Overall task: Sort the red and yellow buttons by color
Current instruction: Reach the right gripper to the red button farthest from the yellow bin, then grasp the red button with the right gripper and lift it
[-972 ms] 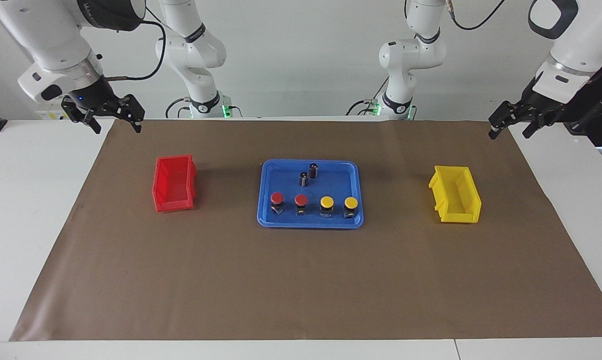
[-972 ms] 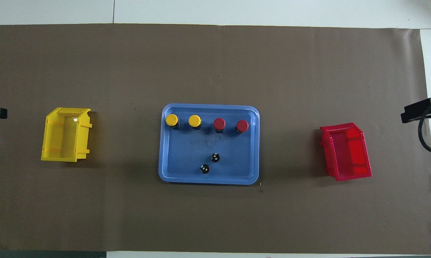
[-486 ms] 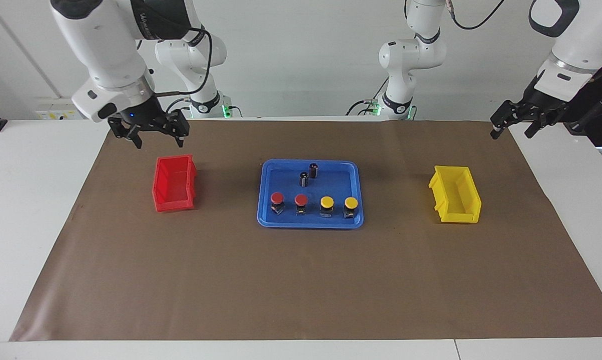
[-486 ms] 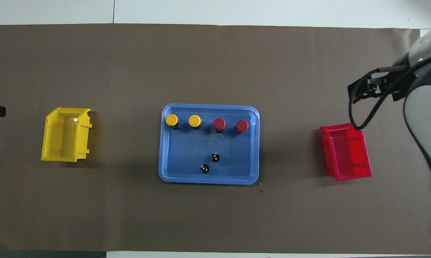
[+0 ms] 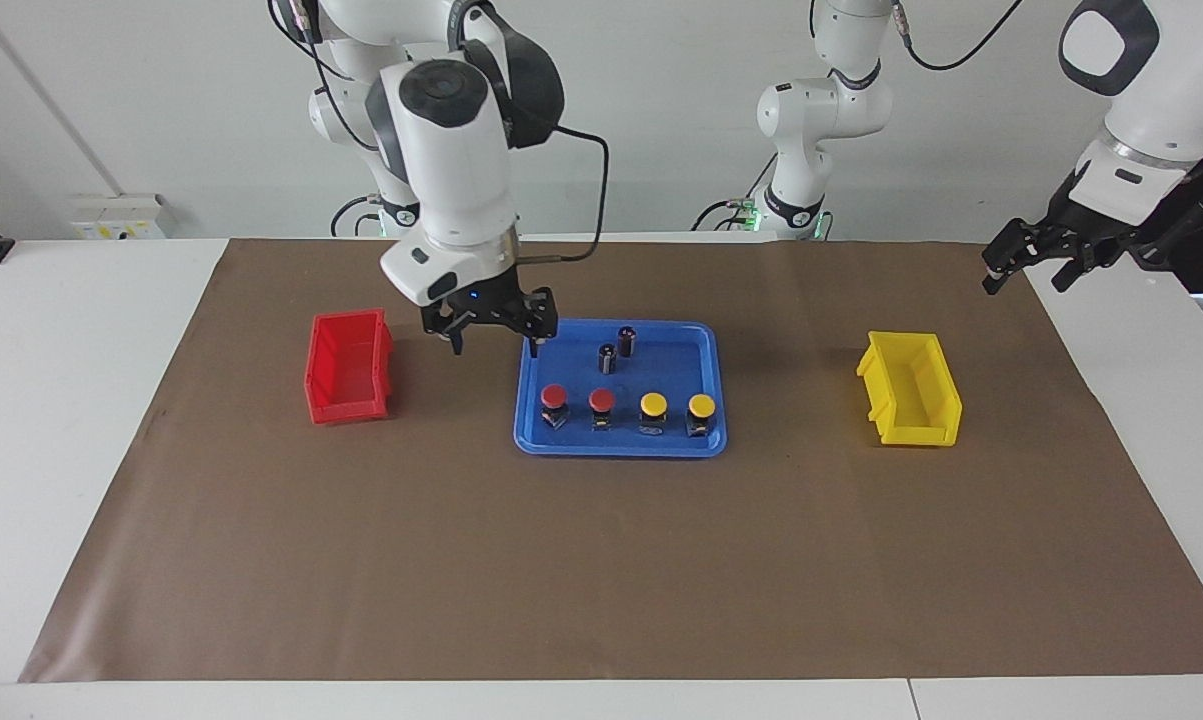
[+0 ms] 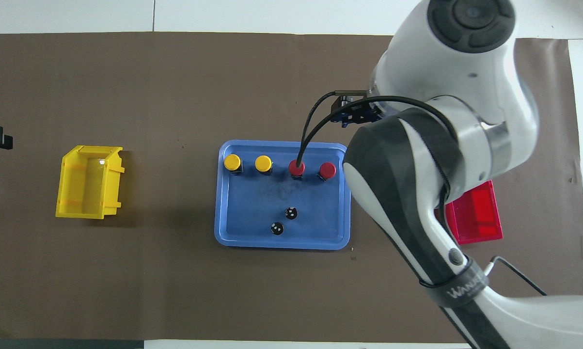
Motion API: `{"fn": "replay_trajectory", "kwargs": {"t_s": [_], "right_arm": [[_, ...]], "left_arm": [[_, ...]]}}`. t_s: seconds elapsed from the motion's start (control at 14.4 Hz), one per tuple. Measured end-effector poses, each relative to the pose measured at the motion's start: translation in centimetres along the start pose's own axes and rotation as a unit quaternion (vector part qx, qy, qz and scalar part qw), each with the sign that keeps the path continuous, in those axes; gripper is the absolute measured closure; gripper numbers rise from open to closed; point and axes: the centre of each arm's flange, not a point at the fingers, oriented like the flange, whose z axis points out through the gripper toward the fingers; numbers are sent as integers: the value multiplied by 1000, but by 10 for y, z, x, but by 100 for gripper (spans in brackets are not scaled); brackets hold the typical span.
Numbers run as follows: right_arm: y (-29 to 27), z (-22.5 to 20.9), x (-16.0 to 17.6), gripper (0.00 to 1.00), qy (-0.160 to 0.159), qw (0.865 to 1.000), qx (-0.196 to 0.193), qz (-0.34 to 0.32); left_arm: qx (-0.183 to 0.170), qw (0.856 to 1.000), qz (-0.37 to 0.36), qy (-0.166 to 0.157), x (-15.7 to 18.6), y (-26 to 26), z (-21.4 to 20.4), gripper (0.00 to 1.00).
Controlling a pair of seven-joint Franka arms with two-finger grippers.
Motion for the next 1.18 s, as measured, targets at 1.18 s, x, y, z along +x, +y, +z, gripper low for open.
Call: {"fn": "replay_trajectory", "kwargs": {"t_s": [1.18], "right_arm": [[-24, 164, -59, 19, -12, 1000, -3, -7]], "left_arm": [[15, 1000, 10, 3, 0, 7, -5, 0]]}}
